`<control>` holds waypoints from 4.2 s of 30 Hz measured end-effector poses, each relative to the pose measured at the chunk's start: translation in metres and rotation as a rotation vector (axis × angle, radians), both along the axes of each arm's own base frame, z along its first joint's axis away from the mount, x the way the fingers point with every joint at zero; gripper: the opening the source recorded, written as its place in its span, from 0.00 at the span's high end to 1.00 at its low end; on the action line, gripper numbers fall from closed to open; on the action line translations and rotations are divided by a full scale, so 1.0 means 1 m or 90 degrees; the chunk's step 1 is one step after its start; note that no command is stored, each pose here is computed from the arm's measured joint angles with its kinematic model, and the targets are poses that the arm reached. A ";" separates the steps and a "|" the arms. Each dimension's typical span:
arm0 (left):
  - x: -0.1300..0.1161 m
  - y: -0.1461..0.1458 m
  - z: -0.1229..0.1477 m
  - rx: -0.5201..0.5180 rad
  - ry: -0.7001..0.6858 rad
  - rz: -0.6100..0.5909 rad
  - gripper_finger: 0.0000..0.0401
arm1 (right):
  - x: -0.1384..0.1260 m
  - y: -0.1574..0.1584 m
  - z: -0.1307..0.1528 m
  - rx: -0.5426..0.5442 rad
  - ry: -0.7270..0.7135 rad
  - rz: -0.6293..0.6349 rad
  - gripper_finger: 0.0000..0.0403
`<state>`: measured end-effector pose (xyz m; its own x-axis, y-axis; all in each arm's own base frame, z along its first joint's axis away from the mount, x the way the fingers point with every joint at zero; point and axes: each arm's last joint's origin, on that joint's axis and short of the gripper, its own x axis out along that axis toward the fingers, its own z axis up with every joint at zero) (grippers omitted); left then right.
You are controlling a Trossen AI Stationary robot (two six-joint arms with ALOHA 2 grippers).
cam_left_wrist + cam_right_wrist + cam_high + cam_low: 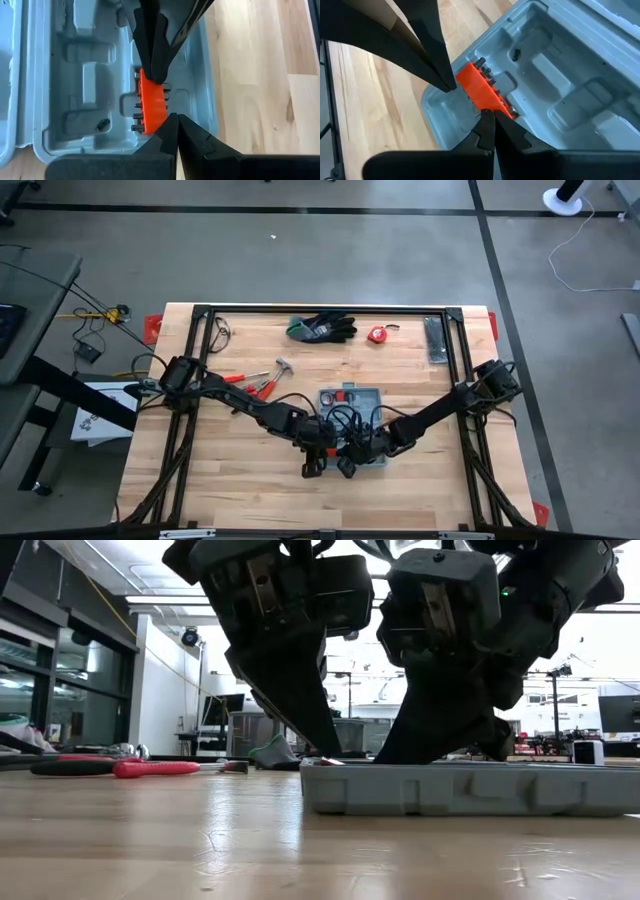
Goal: Prefit tool cases
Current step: Put the screwdriver bit set into the gray tool case
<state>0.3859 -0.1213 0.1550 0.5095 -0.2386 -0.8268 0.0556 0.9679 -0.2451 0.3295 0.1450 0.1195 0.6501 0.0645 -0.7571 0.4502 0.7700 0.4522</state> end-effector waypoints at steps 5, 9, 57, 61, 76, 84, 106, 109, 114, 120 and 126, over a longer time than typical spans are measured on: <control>0.000 0.001 0.000 0.004 -0.003 -0.007 1.00 | 0.000 0.000 -0.001 0.000 0.005 0.001 1.00; 0.001 0.005 0.003 0.021 -0.008 0.010 1.00 | -0.001 0.000 -0.001 0.001 0.007 0.002 1.00; 0.008 0.026 -0.008 -0.022 0.042 -0.024 1.00 | -0.001 -0.001 -0.002 0.005 0.016 0.007 1.00; 0.007 0.020 -0.008 -0.026 0.043 -0.035 1.00 | 0.000 -0.003 -0.002 0.006 0.016 0.004 1.00; 0.005 0.027 0.015 0.009 -0.008 -0.024 1.00 | 0.001 -0.006 -0.003 0.005 0.017 0.002 1.00; 0.003 0.006 0.013 -0.071 -0.008 -0.118 1.00 | 0.001 -0.006 -0.003 0.004 0.017 0.000 1.00; 0.002 0.001 -0.009 0.061 0.023 -0.018 1.00 | 0.003 -0.012 -0.003 0.006 0.017 -0.022 1.00; 0.002 0.001 -0.010 0.067 0.022 -0.009 1.00 | 0.003 -0.012 -0.003 0.006 0.018 -0.022 1.00; 0.000 0.001 -0.010 0.078 0.030 -0.011 1.00 | 0.003 -0.012 -0.003 0.007 0.015 -0.021 1.00; -0.002 0.003 -0.009 0.165 0.020 0.037 1.00 | 0.003 -0.012 -0.003 0.006 0.016 -0.022 1.00; -0.001 0.004 -0.009 0.169 0.017 0.043 1.00 | 0.003 -0.011 -0.003 0.013 0.016 -0.015 1.00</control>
